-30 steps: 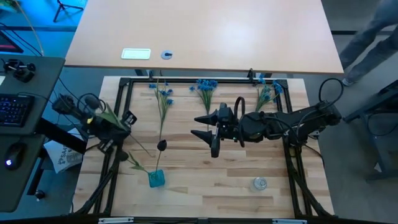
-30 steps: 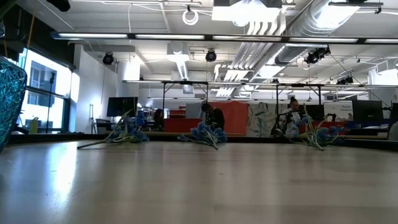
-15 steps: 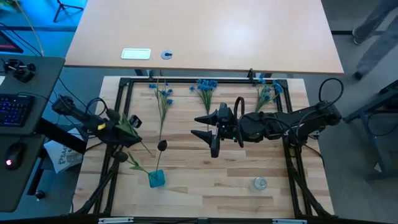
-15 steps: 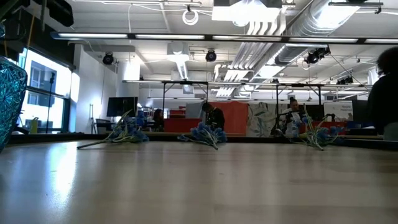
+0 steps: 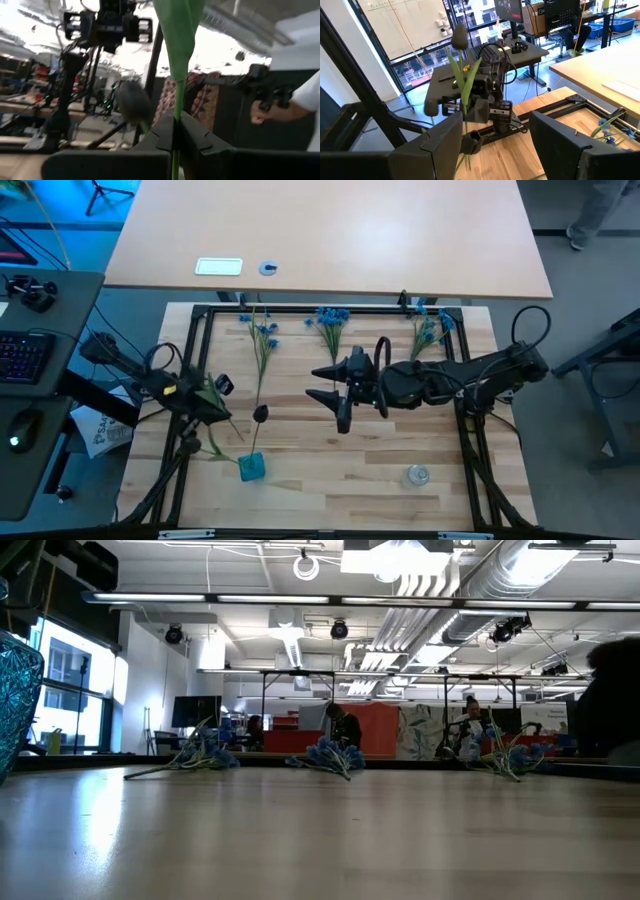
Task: Sort flowers into vase by color
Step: Put the black flower into the blue vase
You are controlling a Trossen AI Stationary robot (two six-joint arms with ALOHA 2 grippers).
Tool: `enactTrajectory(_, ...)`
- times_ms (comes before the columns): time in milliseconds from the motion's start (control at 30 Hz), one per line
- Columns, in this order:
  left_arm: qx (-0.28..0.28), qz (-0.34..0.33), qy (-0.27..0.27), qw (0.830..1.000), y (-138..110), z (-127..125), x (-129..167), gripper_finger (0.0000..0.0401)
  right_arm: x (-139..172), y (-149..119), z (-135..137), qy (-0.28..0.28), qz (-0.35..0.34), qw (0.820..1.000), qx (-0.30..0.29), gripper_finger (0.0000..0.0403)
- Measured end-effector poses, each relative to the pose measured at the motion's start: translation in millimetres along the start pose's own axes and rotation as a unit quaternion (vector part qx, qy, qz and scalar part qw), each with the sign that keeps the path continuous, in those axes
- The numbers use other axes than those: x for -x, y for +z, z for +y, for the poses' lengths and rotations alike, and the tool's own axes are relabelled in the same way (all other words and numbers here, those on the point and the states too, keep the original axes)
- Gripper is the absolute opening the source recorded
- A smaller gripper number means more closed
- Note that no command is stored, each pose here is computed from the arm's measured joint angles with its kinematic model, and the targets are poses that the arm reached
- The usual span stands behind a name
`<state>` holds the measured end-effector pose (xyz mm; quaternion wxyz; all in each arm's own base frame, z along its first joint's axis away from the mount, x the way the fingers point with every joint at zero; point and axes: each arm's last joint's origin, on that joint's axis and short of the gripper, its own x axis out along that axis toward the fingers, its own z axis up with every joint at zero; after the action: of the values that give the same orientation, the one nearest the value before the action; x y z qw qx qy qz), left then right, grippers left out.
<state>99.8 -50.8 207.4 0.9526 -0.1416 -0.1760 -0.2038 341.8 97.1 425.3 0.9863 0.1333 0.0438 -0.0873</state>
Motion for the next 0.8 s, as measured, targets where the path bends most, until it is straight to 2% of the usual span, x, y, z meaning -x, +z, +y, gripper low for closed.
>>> enactTrajectory(133,-0.025,0.017,-0.005,1.0,-4,0,-2,0.0,-6,-4,-1,-0.003,0.003,1.0,-0.004,0.0224)
enactTrajectory(367,0.014,0.032,-0.055,0.998,-7,-3,-4,0.0,-12,-10,-2,-0.001,0.015,1.0,-0.015,0.0224)
enactTrajectory(567,-0.01,-0.016,-0.062,0.998,4,-5,-7,0.0,-13,-9,-4,-0.006,0.013,1.0,-0.016,0.0224)
enactTrajectory(800,-0.02,0.015,-0.059,0.998,2,-6,-19,0.0,-14,-8,-6,-0.011,0.011,1.0,-0.016,0.0224)
